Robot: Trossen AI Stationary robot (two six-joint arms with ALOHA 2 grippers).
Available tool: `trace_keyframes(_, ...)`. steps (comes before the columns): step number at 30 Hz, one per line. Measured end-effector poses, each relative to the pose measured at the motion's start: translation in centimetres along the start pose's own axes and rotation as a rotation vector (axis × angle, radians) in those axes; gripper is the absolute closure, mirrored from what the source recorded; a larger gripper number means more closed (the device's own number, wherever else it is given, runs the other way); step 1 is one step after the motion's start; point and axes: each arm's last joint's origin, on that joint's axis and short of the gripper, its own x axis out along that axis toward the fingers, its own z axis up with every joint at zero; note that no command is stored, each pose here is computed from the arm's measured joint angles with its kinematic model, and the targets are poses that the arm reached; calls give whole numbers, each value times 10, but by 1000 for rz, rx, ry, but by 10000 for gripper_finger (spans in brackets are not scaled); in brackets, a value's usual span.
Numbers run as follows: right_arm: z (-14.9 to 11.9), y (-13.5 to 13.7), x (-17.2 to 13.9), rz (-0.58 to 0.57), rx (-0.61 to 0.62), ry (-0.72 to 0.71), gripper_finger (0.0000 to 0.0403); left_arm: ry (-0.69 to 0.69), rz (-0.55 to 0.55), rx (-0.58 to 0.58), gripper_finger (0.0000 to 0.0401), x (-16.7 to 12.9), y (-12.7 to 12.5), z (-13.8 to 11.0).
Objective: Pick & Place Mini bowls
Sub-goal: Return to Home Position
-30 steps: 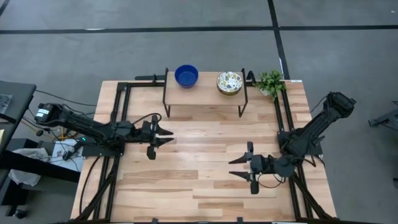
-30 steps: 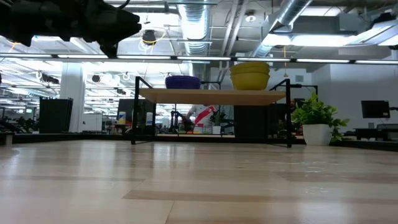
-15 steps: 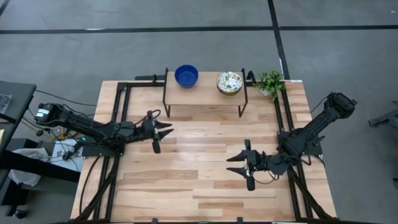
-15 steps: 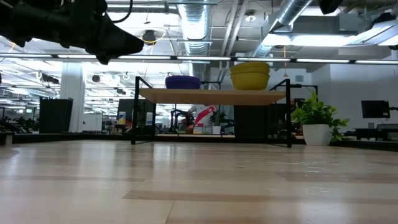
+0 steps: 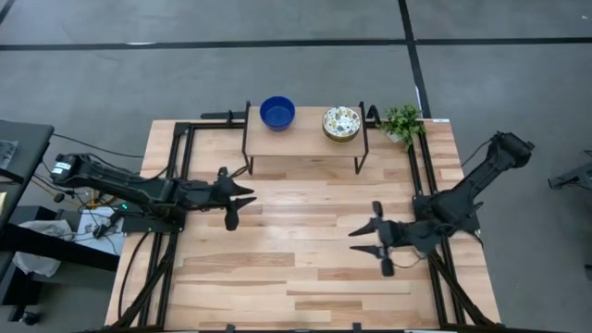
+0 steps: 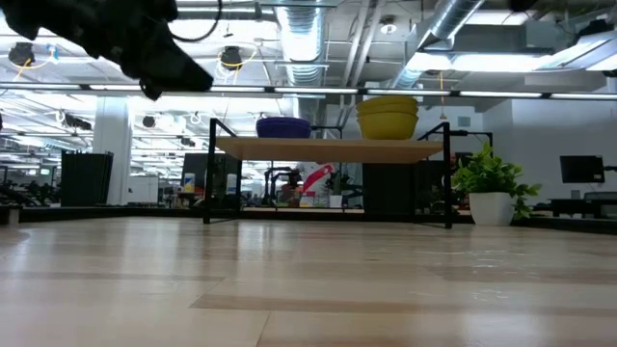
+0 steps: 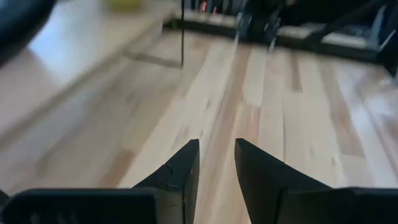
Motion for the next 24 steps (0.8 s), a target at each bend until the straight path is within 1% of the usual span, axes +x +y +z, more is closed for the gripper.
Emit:
trace_keyframes(3, 4, 0, -21, 37, -60, -35, 263, -74, -19, 19, 300, -9, 1, 0)
trace_keyframes(6, -1, -5, -41, 61, -104, -89, 262, -115, -45, 20, 300, -19, 4, -5)
trace_keyframes(11, -27, -24, -64, 51, -72, -147, 264, -176, -67, -8, 300, -33, 11, -12)
trace_keyframes(15, -49, -37, -73, 71, -18, -240, 266, -212, -164, -19, 300, -41, 12, -11)
trace_keyframes(18, -66, -44, -75, 77, -22, -307, 265, -225, -241, 13, 300, -44, 11, -10)
trace_keyframes(24, -93, -53, -76, 101, -27, -373, 265, -230, -251, 34, 300, -46, 11, -10)
